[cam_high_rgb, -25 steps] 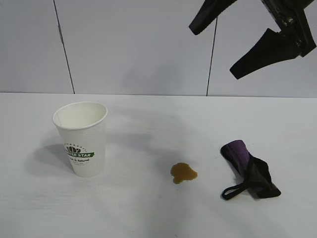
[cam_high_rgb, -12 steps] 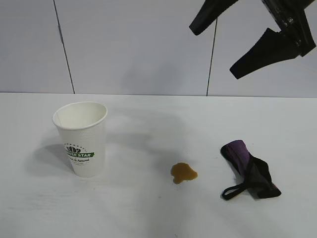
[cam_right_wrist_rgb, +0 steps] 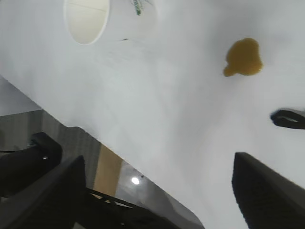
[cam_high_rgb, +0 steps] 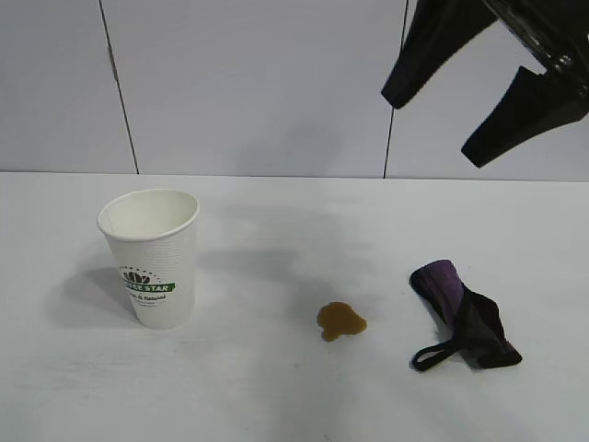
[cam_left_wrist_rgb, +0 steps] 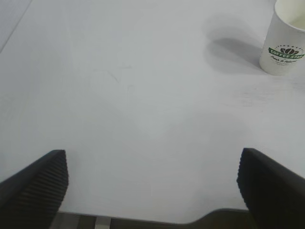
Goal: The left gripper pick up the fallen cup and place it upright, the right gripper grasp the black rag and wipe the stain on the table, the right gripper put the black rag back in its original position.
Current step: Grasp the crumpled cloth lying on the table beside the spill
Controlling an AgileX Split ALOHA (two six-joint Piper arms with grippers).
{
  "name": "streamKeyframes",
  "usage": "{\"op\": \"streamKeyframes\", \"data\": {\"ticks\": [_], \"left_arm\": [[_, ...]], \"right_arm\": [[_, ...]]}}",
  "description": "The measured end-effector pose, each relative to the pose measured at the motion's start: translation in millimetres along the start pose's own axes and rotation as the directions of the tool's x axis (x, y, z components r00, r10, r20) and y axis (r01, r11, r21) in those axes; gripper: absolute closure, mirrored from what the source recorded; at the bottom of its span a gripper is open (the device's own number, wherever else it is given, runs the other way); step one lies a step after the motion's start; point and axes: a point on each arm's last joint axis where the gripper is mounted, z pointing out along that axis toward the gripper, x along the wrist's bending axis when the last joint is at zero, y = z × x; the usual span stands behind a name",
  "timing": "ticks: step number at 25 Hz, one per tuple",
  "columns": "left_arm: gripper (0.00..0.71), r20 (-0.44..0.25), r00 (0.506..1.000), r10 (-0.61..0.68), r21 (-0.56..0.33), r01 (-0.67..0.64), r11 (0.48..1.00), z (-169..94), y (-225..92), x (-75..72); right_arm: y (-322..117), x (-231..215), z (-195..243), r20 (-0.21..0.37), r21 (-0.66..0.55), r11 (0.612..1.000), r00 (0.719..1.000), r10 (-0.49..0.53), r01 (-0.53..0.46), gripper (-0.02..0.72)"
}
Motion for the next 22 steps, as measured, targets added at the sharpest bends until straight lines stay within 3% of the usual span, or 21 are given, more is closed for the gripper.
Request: {"op": "streamKeyframes", "data": {"ticks": [12,19,22], "left_arm": [[0.016,-0.002,1.000,0.001,0.012,-0.001,1.000,0.0,-1.1,0.2],[0.016,-0.031,0.999,0.010,0.018,-0.010,1.000,-0.1,-1.6,2.8],[0.016,-0.041,0.999,0.013,-0.025,-0.014,1.000,2.3,1.8,3.6]], "right_arm": [[1.9,-32.8,20.8,0.225,0.101,0.990,0.972,0.071,-0.096,0.126],[8.8,-54.3,57.5,0.246,0.187,0.969,0.962,0.116,-0.165,0.135],[11.7,-59.8,67.1,0.250,0.187,0.967,0.960,0.123,-0.173,0.135]]}}
